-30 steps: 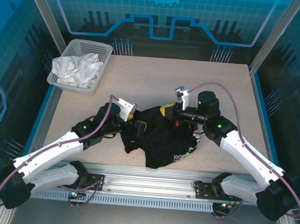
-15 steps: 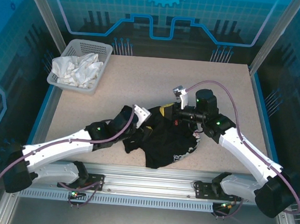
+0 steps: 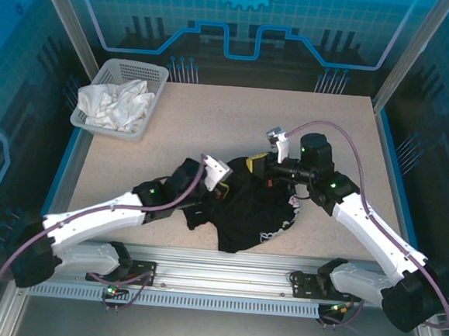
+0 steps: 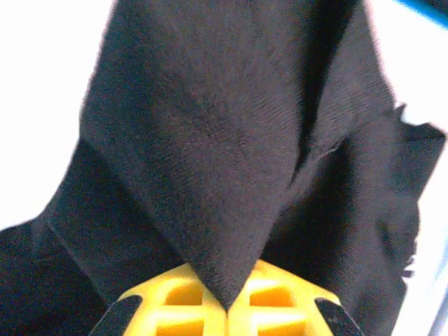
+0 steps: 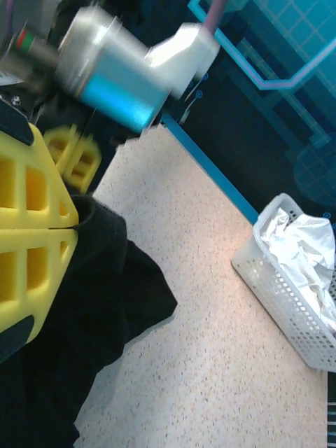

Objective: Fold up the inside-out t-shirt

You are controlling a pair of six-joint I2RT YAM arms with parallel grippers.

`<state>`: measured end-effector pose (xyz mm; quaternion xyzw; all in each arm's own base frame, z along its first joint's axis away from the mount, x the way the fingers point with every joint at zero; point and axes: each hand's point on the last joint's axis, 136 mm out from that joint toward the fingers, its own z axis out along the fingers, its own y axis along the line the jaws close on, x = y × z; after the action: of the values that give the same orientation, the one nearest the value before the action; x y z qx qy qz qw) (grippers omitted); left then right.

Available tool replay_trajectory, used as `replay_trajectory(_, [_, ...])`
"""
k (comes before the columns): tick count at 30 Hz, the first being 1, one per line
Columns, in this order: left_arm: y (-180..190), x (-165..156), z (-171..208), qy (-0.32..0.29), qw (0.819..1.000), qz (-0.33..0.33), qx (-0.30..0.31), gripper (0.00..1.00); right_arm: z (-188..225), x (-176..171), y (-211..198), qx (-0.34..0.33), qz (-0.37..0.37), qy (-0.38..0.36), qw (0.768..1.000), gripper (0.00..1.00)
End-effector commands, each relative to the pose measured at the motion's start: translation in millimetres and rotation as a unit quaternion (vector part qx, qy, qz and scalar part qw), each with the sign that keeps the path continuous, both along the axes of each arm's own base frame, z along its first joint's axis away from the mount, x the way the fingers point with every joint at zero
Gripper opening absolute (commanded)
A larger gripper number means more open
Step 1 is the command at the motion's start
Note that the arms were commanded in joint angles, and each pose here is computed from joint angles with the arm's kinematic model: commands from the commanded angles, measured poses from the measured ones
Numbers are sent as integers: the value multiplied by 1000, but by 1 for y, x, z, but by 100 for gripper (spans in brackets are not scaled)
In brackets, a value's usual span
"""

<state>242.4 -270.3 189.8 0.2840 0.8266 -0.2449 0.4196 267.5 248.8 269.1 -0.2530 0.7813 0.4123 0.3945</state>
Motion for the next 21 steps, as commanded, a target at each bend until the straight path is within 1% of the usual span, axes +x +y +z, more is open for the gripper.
replay_trajectory(1, [-7, -31, 50, 4, 985, -99, -145, 0, -4, 2, -16, -34, -12, -17, 999, 0])
replay_trajectory(3, [-6, -47, 72, 6, 968, -149, -202, 0, -7, 4, -17, -47, -11, -17, 999, 0])
replay_trajectory(5, [-6, -58, 87, 10, 955, -183, -235, 0, -9, 4, -12, -45, 1, -9, 999, 0])
replay_trajectory(7, [-8, -65, 95, 17, 945, -210, -251, 0, -15, 6, -7, -46, 2, 3, 999, 0])
replay_trajectory(9, [-9, -71, 102, 23, 937, -230, -262, 0, -26, 15, -11, -69, -22, 27, 997, 0])
replay_trajectory(11, [-8, -73, 106, 23, 934, -235, -269, 0, -40, 22, -16, -104, -38, 50, 993, 0])
replay_trajectory(12, [-7, -72, 106, 23, 934, -234, -269, 0, -41, 21, -15, -108, -33, 54, 992, 0])
replay_trajectory(15, [-4, -64, 102, 23, 941, -211, -263, 0, -35, 10, -9, -96, -2, 40, 995, 12])
replay_trajectory(19, [-2, -59, 95, 24, 946, -198, -257, 0, -19, -13, -12, -84, 35, -11, 996, 28])
replay_trajectory(21, [-1, -58, 93, 23, 947, -196, -254, 0, -14, -25, -12, -73, 49, -32, 996, 34])
